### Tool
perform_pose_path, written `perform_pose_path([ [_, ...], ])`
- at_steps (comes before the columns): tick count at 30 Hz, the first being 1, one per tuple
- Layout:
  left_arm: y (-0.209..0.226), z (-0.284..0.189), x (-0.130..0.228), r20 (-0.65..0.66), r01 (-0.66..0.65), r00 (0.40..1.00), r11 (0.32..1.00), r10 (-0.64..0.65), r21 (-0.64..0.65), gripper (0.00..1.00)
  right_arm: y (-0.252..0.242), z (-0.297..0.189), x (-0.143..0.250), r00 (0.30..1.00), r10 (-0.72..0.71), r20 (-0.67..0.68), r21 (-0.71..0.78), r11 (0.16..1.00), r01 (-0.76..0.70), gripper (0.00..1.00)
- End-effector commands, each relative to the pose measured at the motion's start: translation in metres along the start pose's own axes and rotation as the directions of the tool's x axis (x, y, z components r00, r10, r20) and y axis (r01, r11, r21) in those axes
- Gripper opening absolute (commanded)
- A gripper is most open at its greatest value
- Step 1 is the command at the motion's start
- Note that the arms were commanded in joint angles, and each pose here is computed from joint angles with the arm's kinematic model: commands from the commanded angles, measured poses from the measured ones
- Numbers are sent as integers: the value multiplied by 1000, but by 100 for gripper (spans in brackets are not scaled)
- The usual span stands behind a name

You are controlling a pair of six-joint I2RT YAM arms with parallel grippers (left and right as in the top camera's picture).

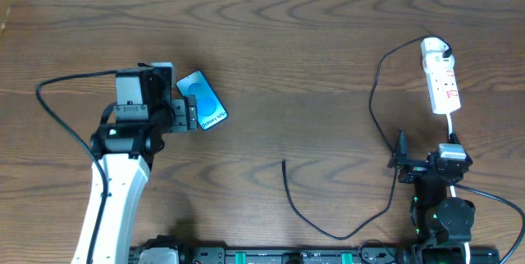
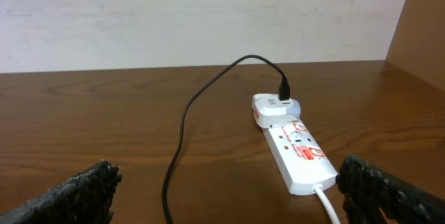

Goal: Plug charger to phone and switch on socket
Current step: 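Move the left gripper forward over the Galaxy S25+ phone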

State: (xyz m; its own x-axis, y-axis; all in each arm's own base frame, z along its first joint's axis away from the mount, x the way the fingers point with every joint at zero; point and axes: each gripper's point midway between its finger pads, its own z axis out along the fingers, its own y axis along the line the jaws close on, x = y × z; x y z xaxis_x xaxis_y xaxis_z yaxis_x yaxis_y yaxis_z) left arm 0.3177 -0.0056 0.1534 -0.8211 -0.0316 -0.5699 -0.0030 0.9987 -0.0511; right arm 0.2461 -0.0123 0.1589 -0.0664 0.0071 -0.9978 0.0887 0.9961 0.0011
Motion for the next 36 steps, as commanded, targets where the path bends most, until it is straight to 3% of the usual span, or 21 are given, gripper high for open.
perform_pose_path([
  [1,2,3,-5,-5,17,1000,1000,-17,-6,87,2,-1,-1,1000,-15,4,-9,1000,15,99],
  [36,2,-1,-18,35,18,999,1000,-18,-4,87,2,-1,-1,1000,-15,4,-9,1000,15,99],
])
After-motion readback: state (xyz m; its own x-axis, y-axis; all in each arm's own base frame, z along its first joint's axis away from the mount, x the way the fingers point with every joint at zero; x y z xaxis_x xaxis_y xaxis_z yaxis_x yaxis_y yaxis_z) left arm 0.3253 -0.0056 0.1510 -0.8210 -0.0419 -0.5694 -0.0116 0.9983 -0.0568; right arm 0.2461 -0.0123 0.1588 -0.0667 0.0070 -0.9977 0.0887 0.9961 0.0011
